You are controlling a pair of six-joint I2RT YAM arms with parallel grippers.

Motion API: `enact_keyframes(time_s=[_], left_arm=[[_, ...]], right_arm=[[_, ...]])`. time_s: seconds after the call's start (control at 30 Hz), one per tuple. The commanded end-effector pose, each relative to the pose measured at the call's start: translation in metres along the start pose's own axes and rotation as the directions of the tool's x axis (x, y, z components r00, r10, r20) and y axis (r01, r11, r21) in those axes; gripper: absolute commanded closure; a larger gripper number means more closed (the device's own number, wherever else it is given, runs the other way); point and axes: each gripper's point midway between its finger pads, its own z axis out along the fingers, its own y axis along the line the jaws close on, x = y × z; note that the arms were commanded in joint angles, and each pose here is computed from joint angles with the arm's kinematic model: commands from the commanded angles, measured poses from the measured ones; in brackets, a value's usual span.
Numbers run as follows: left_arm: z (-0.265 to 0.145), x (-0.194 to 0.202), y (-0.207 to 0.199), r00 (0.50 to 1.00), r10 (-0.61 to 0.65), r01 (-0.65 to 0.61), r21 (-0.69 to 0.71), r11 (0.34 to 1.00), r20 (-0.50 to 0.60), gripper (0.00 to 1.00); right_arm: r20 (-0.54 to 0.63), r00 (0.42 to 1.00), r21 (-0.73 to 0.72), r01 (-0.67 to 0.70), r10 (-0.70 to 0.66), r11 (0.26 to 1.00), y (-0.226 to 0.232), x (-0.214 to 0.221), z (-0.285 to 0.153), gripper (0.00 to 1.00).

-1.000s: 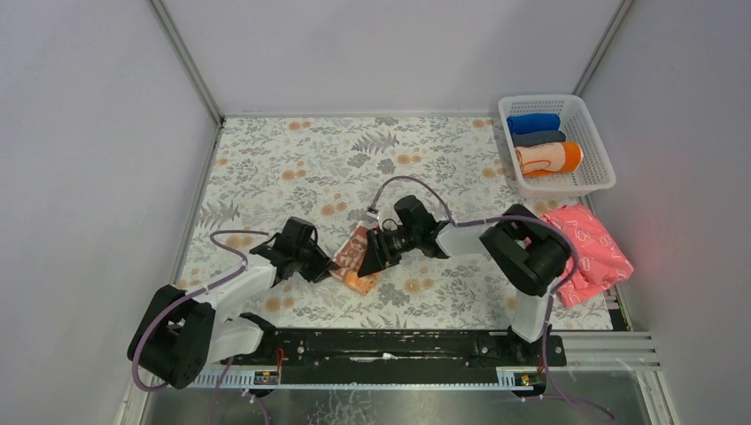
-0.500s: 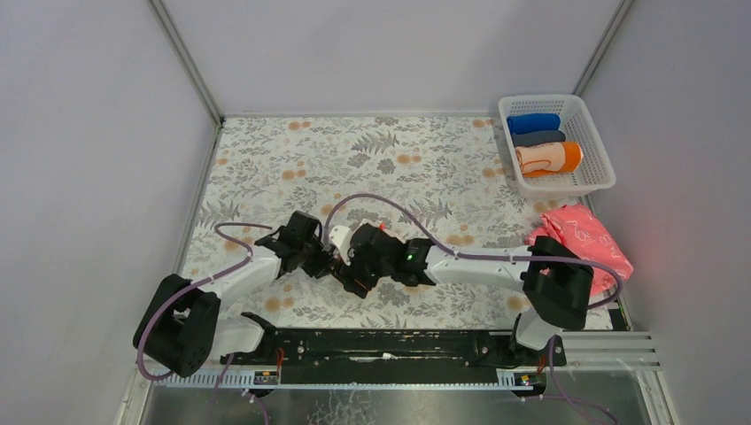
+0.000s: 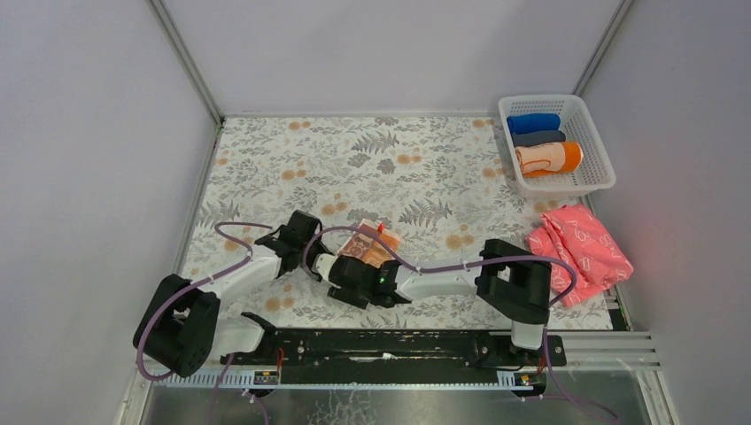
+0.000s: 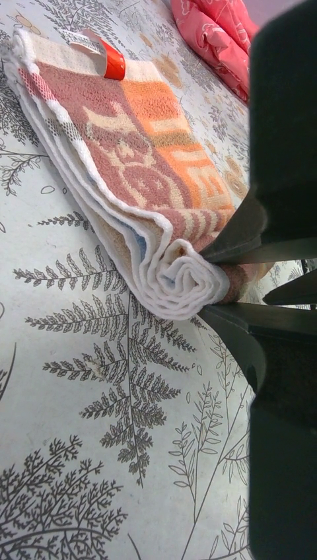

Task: Roll the towels
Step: Roll the towel at the center of the board.

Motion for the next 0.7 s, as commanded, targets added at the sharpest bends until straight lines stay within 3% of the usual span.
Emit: enact_keyframes(time_s=[0.0, 0.13, 0.33, 0.5, 0.67], left_arm=[[-0.004, -0.002, -0.002, 1.000, 0.021, -0.021, -0.008, 1.000, 0.013, 0.77], [-0.006, -0.004, -0.002, 0.999, 0.024, -0.024, -0.013, 1.000, 0.024, 0.77], [-0.012, -0.008, -0.005, 0.999, 0.026, -0.026, -0.012, 1.000, 0.043, 0.72], [-0.028, -0.017, -0.010, 0.995, 0.023, -0.023, 0.001, 1.000, 0.099, 0.56], [-0.048, -0.027, -0.014, 0.986, 0.013, -0.017, 0.024, 1.000, 0.168, 0.37]], right_arm=[[-0.107, 0.993, 0.110, 0.055, -0.043, 0.992, -0.015, 0.025, 0.007, 0.42], [-0.164, 0.985, 0.130, 0.080, -0.059, 0.988, -0.018, 0.041, 0.010, 0.47], [-0.150, 0.986, 0.070, 0.083, -0.072, 0.994, -0.011, 0.036, 0.008, 0.78], [-0.089, 0.995, -0.204, -0.061, 0.043, 0.977, 0.009, 0.017, 0.003, 0.94], [-0.069, 0.966, -0.494, -0.251, 0.251, 0.832, 0.013, -0.003, -0.009, 1.00]])
